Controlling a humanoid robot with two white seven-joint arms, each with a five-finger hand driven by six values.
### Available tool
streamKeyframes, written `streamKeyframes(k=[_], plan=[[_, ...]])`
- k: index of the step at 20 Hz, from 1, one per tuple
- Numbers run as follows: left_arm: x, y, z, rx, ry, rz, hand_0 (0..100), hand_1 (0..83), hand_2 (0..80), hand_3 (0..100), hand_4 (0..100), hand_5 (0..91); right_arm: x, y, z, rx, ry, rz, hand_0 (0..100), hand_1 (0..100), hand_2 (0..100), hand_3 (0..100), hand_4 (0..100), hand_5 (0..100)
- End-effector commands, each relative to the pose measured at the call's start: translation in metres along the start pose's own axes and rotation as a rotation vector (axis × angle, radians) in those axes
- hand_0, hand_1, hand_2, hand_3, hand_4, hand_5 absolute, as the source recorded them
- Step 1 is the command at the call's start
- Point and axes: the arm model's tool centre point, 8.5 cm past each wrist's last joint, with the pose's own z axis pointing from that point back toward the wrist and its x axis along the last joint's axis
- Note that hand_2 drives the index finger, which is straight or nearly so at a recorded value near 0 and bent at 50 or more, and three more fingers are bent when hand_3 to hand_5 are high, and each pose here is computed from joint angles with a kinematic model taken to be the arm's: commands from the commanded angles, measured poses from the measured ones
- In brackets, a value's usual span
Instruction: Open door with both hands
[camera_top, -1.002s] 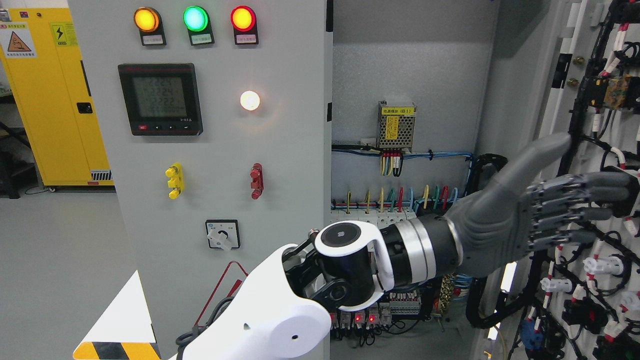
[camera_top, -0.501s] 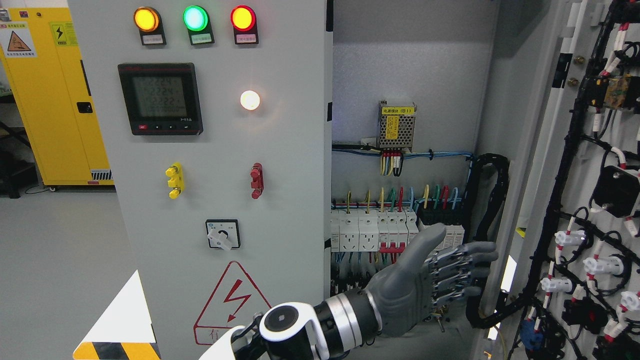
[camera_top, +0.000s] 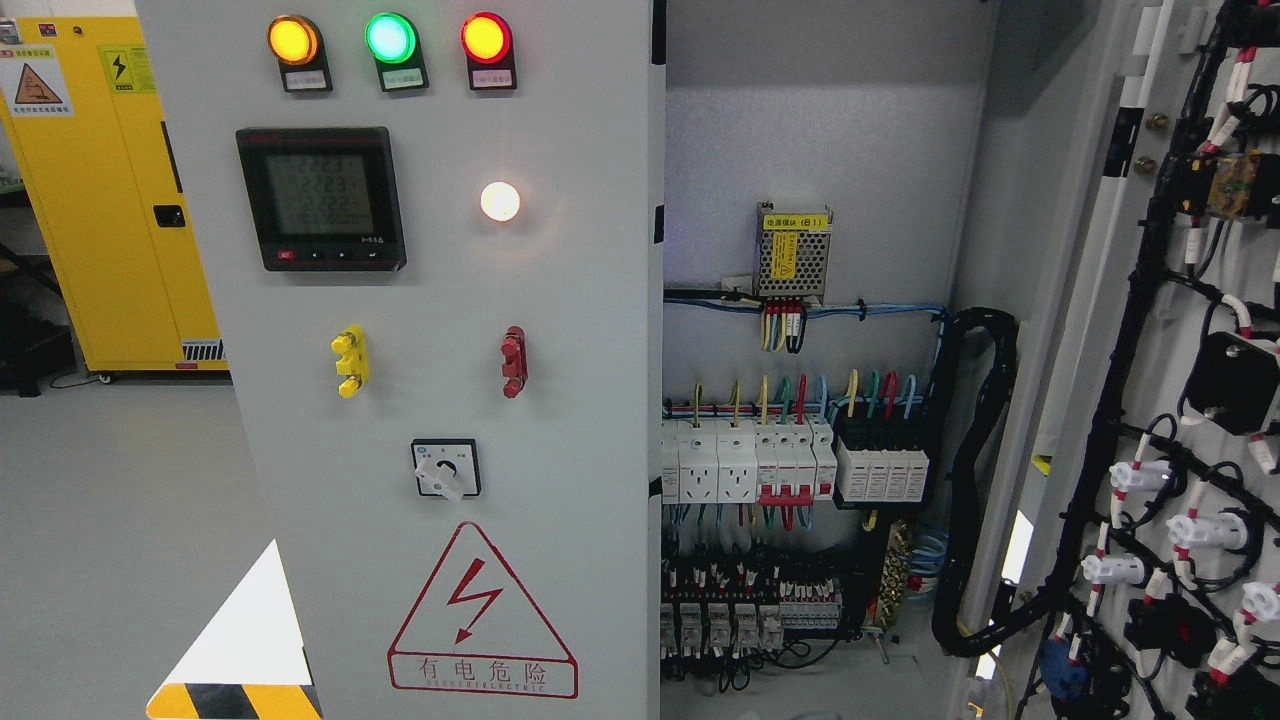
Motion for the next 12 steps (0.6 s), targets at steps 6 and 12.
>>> streamKeyframes(k=[6,12], plan=[[-0.22,0.024,0.15,0.331,0.474,0.053,0,0.0,0.0,0,0,0.0,0.001,-0.004,0.0,-0.002,-0.003,-0.027,26,0,0,0,0,0],[-0.293,0.035,0.216,0.585,0.626,0.189,0,0.0,0.0,0,0,0.0,0.004,-0.012,0.001,-0.014,-0.008,-0.025,26,0,0,0,0,0]])
